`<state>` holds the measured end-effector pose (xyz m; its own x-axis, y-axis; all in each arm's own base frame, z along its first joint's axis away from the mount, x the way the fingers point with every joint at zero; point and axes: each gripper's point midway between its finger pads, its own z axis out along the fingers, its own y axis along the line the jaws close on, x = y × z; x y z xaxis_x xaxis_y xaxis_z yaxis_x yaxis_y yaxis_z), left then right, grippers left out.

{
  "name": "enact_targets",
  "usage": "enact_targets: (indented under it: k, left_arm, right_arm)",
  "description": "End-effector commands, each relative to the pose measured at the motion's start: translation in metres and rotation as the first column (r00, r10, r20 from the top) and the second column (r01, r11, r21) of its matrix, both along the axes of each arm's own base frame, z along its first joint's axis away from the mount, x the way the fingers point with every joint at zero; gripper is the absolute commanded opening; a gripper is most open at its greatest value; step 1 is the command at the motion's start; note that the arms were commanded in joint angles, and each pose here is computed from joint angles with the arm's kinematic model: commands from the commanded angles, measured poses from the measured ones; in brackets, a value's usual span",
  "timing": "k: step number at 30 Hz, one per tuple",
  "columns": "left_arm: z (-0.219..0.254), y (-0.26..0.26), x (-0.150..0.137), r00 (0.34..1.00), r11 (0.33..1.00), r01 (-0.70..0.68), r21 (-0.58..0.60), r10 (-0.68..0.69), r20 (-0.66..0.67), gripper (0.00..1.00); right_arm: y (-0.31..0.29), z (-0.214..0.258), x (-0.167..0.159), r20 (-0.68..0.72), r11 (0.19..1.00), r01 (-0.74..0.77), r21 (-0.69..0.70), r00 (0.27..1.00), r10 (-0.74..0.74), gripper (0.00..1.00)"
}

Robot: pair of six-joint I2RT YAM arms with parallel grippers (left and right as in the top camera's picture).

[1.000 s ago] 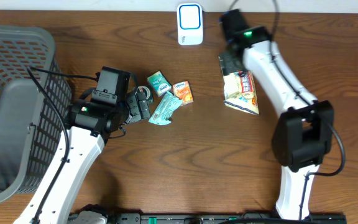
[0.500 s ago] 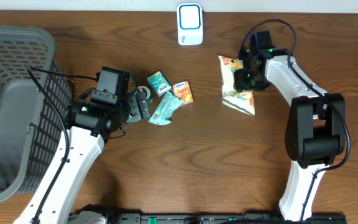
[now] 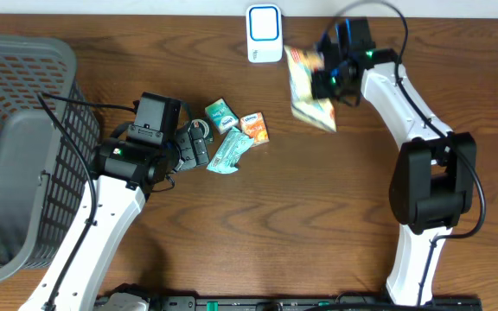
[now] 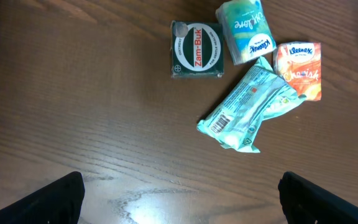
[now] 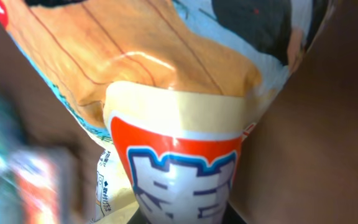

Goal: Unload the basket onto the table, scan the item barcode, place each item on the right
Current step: 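Carry the snack bag to the far right and release it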

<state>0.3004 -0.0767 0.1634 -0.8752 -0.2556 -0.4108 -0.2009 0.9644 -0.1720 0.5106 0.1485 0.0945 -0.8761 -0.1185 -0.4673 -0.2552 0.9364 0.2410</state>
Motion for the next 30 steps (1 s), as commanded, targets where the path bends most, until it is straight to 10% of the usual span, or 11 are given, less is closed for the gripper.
enact_targets:
  k: [1,20,30]
  left_arm:
    - [0.005,0.0,0.002,1.0,1.0,-0.003,-0.002,0.003,0.013,0.98]
    - [0.005,0.0,0.002,1.0,1.0,-0.003,-0.002,0.003,0.013,0.98]
    - [0.005,0.0,0.002,1.0,1.0,-0.003,-0.002,0.003,0.013,0.98]
  right_arm:
    - [0.039,0.054,0.028,0.183,0.993,-0.068,0.093,0.982,0.05,0.01]
    - [0.106,0.128,0.132,0.837,1.0,0.026,0.017,0.547,-0.028,0.01]
    - [0.09,0.102,0.145,0.849,0.993,0.113,-0.034,0.528,-0.031,0.01]
